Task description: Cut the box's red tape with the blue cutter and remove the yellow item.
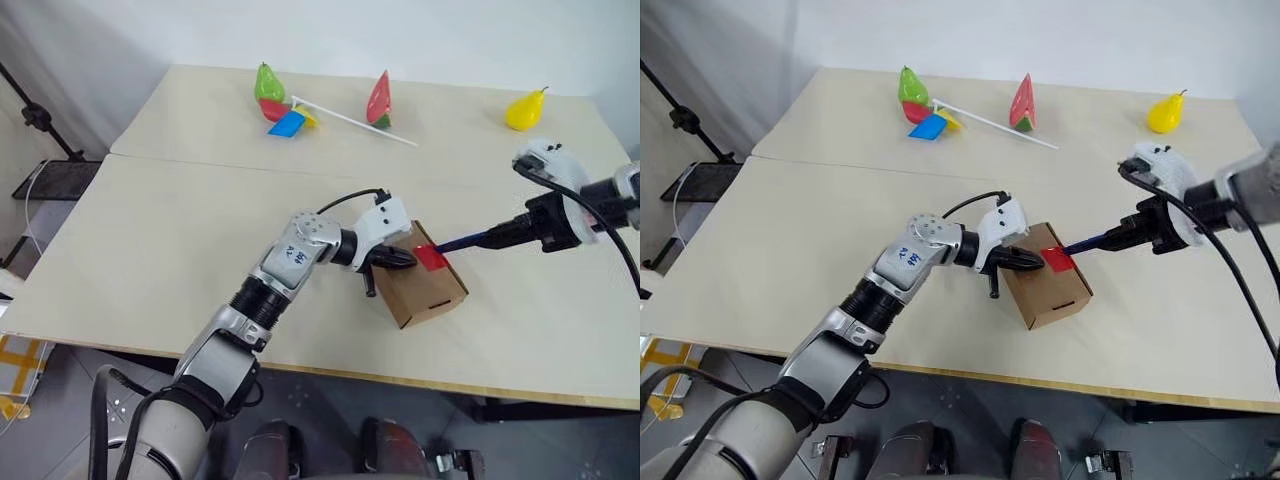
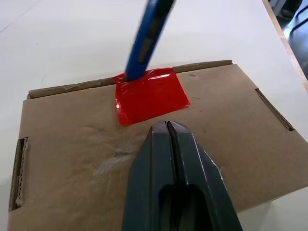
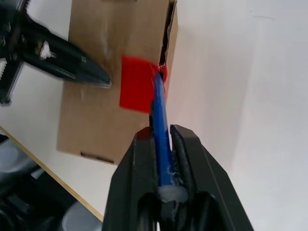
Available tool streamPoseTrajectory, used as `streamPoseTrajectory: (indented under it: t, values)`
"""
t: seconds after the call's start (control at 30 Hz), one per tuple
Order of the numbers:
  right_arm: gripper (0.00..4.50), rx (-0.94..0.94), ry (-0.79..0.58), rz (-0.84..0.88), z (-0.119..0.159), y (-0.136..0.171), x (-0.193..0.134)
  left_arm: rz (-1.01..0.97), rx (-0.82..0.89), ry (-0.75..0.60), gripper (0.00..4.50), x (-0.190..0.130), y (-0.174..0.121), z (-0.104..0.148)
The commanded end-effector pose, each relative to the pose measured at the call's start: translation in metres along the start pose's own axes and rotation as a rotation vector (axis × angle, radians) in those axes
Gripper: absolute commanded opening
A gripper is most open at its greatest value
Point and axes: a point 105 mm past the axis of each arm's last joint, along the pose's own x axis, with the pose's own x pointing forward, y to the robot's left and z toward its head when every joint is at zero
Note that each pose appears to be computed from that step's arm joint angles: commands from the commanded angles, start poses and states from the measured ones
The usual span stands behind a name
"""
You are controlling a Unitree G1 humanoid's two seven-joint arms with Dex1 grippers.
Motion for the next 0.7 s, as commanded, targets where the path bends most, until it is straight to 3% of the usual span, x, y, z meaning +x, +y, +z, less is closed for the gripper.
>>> streamPoseTrajectory:
  t: [0.03,0.2,0.7]
  values:
    - [0.17,0.004,0.024,0.029,0.004,0.006,-0.006,-0.076,-0.127,0.23,0.0,0.015,-0.025,-0.072]
    - [0.17,-0.023,0.131,0.016,-0.007,0.008,-0.005,-0.088,-0.143,0.253,0.0,0.019,-0.029,-0.081]
    - [0.17,0.04,0.238,0.03,-0.044,0.001,-0.004,-0.084,-0.174,0.244,0.0,0.02,-0.03,-0.081]
